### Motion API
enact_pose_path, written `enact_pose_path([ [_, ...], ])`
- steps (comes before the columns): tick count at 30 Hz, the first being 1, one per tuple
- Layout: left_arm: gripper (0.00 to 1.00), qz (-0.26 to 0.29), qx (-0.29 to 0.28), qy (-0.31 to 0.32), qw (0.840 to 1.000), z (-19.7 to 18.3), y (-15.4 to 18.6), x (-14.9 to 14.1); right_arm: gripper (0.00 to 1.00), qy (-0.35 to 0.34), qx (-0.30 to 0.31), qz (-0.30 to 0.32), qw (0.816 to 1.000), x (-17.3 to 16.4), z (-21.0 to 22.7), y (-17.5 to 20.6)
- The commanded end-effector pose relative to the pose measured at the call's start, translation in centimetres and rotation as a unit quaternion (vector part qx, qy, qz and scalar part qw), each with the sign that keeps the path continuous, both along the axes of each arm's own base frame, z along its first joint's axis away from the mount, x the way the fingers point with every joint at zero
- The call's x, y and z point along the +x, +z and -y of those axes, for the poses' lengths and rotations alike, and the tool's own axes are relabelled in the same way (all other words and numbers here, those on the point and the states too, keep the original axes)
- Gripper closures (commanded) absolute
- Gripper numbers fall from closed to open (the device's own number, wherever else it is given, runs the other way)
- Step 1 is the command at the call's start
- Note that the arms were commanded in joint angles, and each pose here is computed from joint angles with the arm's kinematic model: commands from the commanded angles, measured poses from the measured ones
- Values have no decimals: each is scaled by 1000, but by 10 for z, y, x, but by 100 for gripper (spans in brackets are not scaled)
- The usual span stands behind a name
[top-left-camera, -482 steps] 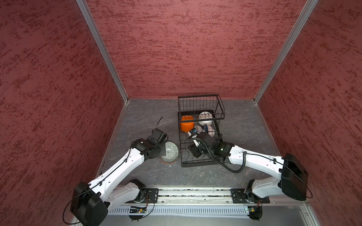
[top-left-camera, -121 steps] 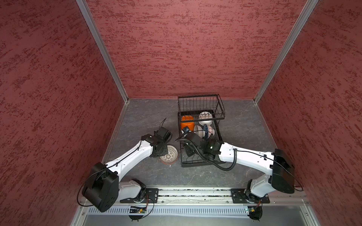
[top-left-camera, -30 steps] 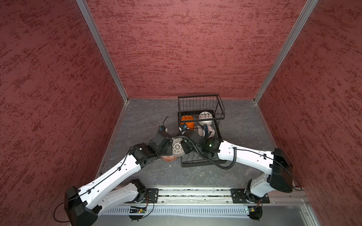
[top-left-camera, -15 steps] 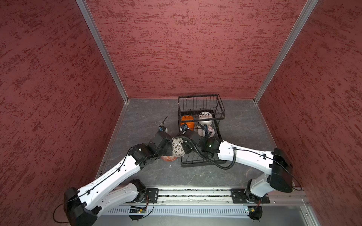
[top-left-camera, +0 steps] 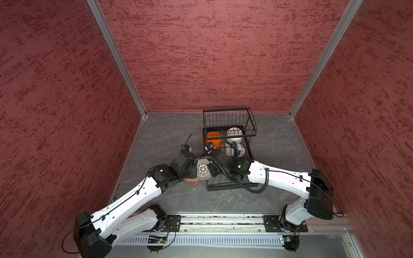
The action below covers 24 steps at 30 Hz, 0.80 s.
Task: Load bowls into a dish rack
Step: Place the bowl in the dish rack.
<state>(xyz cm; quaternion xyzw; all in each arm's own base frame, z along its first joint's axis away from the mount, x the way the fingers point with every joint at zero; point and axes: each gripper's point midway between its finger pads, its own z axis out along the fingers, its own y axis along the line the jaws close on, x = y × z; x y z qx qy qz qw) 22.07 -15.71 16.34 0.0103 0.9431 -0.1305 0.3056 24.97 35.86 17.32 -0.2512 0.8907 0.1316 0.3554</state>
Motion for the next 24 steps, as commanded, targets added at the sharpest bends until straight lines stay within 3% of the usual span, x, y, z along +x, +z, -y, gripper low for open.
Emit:
enact_pose_path([
  [1, 73, 26, -37, -4, 999, 14, 12, 9, 100, -30, -8, 13, 999, 10, 3, 1],
  [2, 66, 26, -37, -5, 999, 14, 12, 9, 100, -34, -10, 14, 999, 11, 4, 2],
  [4, 44, 26, -37, -6, 999, 14, 11, 9, 100, -41, -16, 18, 999, 12, 7, 3],
  [9, 15, 30, -31, -1, 999, 11, 11, 10, 100, -57, -30, 28, 998, 15, 16, 9],
  [13, 9, 37, -29, 8, 999, 6, 12, 10, 100, -78, -57, 42, 994, 18, 32, 17],
  [24, 7, 33, -30, 35, 998, -9, 6, 16, 100, -162, -188, 75, 966, 17, 105, 24],
])
